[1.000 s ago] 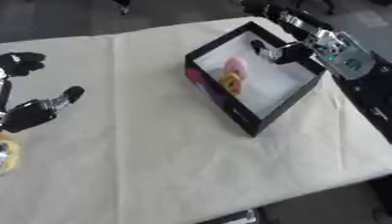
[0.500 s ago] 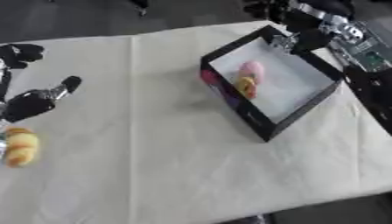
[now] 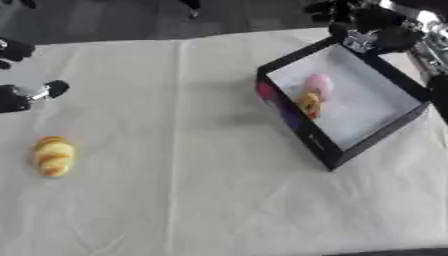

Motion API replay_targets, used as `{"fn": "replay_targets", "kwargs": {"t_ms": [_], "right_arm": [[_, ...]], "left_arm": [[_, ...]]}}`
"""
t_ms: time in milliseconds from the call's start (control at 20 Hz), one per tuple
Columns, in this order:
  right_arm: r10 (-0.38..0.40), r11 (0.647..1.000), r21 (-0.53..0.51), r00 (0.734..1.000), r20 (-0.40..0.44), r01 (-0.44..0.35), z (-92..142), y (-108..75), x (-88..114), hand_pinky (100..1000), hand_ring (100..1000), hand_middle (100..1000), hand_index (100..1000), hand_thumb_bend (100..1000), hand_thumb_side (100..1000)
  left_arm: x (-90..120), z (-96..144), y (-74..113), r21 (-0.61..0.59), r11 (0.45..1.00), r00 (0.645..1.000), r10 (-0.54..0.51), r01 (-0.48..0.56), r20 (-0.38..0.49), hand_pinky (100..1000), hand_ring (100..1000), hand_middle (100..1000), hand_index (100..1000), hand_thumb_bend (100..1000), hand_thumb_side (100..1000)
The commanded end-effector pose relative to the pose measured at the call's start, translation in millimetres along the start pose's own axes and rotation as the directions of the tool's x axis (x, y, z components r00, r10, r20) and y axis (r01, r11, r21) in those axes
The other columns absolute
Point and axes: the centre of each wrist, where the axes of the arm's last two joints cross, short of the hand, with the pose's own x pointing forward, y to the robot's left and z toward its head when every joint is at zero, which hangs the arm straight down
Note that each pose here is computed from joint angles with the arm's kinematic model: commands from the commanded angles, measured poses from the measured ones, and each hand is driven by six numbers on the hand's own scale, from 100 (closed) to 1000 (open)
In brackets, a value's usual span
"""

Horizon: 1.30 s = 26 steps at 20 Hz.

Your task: Pick up the objects with one hand, pass them to the other hand, and then place them into the box on the other side of the table.

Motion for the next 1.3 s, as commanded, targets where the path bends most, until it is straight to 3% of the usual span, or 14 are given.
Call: {"fn": "replay_targets", "kwargs": {"t_ms": [50,350,600,950,1100,1300], "right_arm": [[0.050,0.999,0.007,0.999,0.005,-0.050,-1,-16.1,18,1000,993,1000,1000,100,329],[0.058,0.998,0.015,0.998,0.001,-0.058,-1,-15.3,17,1000,991,1000,1000,100,324],[0.062,0.998,0.027,0.998,-0.021,-0.062,2,-13.1,13,1000,988,1000,1000,100,306],[0.068,0.997,0.049,0.997,-0.028,-0.066,2,-9.2,9,1000,985,1000,1000,100,300],[0.070,0.996,0.060,0.997,-0.032,-0.068,2,-7.6,8,1000,983,1000,1000,100,287],[0.078,0.994,0.076,0.996,-0.042,-0.075,2,-4.5,4,1000,983,1000,1000,100,282]], "left_arm": [[0,3,19.1,-0.100,0.995,1.000,0.002,-0.005,-0.029,824,803,714,804,708,523],[0,3,19.5,-0.277,0.961,0.995,-0.053,0.029,-0.082,842,821,742,808,757,480],[-16,1,10.8,-0.408,0.913,0.984,-0.091,0.021,-0.153,843,821,740,801,788,466],[-43,-5,-10.8,-0.409,0.911,0.940,-0.183,0.051,-0.289,845,807,728,786,844,409],[-53,-7,-21.0,-0.433,0.900,0.925,-0.211,0.058,-0.316,836,797,716,776,851,281],[-70,-7,-33.4,-0.439,0.898,0.904,-0.186,-0.002,-0.385,837,799,717,776,854,289]]}}
